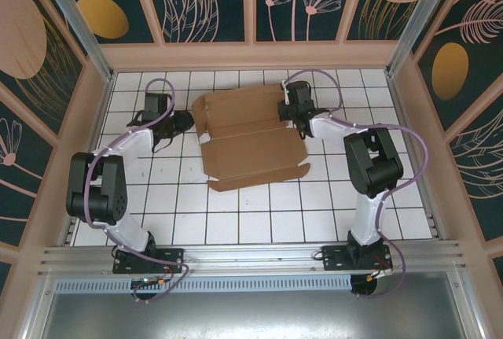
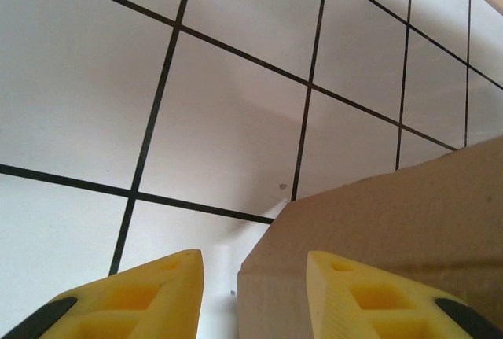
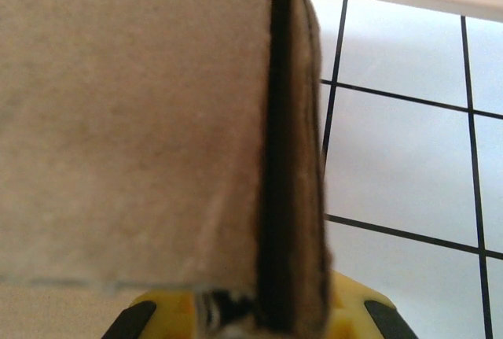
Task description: Fold the paper box
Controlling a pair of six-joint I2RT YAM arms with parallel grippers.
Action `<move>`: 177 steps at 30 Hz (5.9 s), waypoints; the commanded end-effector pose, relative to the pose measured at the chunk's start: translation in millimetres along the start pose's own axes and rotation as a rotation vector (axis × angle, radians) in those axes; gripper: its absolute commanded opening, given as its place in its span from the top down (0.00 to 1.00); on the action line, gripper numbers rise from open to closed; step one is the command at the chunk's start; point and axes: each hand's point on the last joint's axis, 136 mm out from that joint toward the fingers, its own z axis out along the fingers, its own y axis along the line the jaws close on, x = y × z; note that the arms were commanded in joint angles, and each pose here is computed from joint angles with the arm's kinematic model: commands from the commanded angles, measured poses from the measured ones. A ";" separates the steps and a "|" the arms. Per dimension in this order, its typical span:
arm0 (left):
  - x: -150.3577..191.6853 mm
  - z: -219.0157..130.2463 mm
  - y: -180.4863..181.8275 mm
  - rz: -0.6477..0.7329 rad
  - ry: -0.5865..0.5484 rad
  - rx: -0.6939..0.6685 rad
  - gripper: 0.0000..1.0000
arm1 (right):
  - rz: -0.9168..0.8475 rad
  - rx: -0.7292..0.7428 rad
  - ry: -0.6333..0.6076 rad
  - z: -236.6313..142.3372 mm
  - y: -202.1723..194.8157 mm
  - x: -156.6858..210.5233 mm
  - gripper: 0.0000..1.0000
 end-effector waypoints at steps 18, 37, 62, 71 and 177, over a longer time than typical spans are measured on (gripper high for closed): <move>-24.3 1.7 -43.5 0.063 -0.018 0.197 0.59 | -0.038 -0.102 0.320 21.9 16.2 51.6 1.00; 1.3 -1.9 -41.9 0.142 -0.006 0.188 0.51 | -0.038 -0.100 0.319 25.0 14.4 58.1 1.00; 10.7 -17.9 -71.9 0.237 -0.053 0.290 0.43 | -0.031 -0.086 0.320 28.0 10.3 66.4 1.00; 16.6 -19.5 -68.9 0.235 -0.045 0.284 0.44 | -0.030 -0.078 0.320 27.6 7.8 66.7 1.00; -4.8 -68.8 -92.9 0.176 -0.378 0.281 0.49 | 0.061 0.223 -0.207 -50.3 2.6 29.0 1.00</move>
